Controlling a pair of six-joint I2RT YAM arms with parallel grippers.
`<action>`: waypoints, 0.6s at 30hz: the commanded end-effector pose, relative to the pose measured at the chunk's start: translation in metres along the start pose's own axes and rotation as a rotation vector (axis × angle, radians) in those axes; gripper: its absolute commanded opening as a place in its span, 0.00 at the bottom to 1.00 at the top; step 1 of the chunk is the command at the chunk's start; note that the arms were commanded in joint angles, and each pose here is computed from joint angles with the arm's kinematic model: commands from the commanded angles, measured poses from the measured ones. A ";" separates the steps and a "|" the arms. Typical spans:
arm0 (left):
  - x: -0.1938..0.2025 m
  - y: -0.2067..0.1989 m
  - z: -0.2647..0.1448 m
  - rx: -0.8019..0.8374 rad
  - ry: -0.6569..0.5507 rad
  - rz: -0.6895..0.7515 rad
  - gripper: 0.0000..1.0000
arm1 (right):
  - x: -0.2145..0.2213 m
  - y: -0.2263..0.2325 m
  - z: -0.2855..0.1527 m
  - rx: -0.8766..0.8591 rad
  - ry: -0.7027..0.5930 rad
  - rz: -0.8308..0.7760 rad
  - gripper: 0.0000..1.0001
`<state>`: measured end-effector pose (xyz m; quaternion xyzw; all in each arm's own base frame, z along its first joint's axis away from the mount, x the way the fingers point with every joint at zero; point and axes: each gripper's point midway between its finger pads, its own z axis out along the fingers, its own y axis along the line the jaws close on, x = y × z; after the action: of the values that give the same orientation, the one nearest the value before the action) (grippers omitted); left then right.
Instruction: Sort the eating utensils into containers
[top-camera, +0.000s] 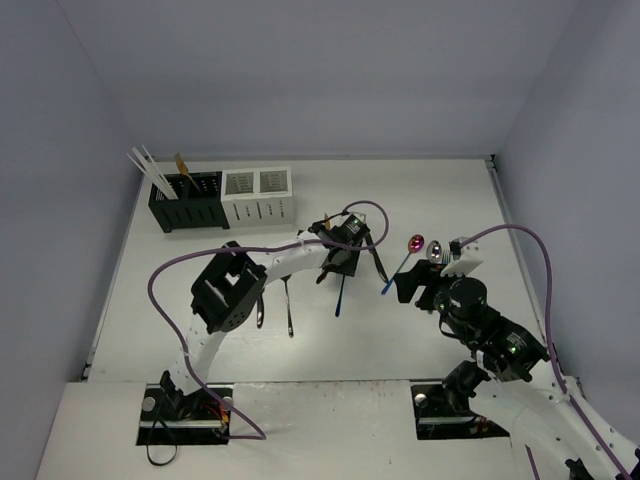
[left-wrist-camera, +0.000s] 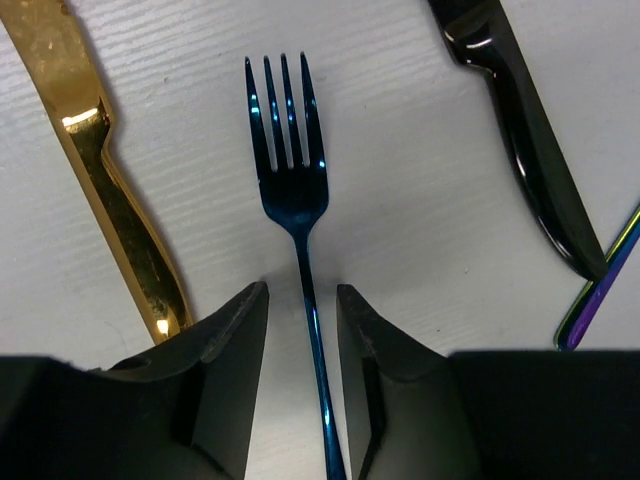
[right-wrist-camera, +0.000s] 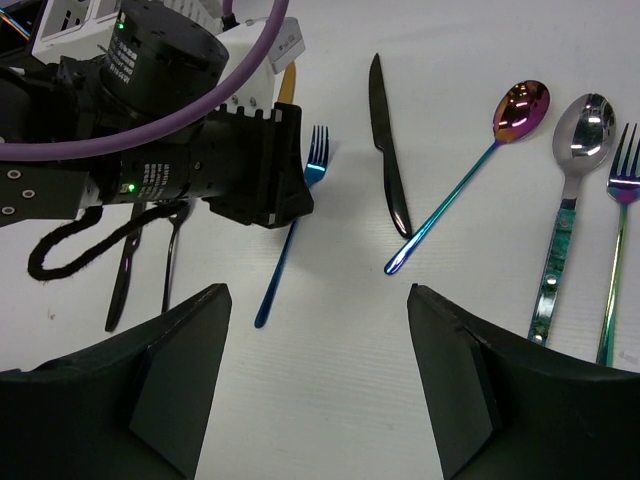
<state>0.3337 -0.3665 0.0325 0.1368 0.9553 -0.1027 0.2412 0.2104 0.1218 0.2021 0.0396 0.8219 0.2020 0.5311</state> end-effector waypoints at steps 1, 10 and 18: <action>-0.012 -0.004 0.002 -0.027 -0.024 -0.028 0.29 | -0.014 0.000 0.004 0.024 -0.050 0.025 0.69; -0.023 -0.001 -0.015 -0.036 -0.064 -0.032 0.00 | -0.013 -0.002 0.004 0.034 -0.051 0.024 0.69; -0.105 0.013 -0.133 0.033 -0.335 -0.076 0.00 | -0.016 -0.003 0.004 0.040 -0.056 0.018 0.69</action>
<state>0.3412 -0.3563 0.0528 0.1199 0.9546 -0.0862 0.2588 0.2117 0.1192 0.2007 0.0436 0.8230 0.1939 0.5321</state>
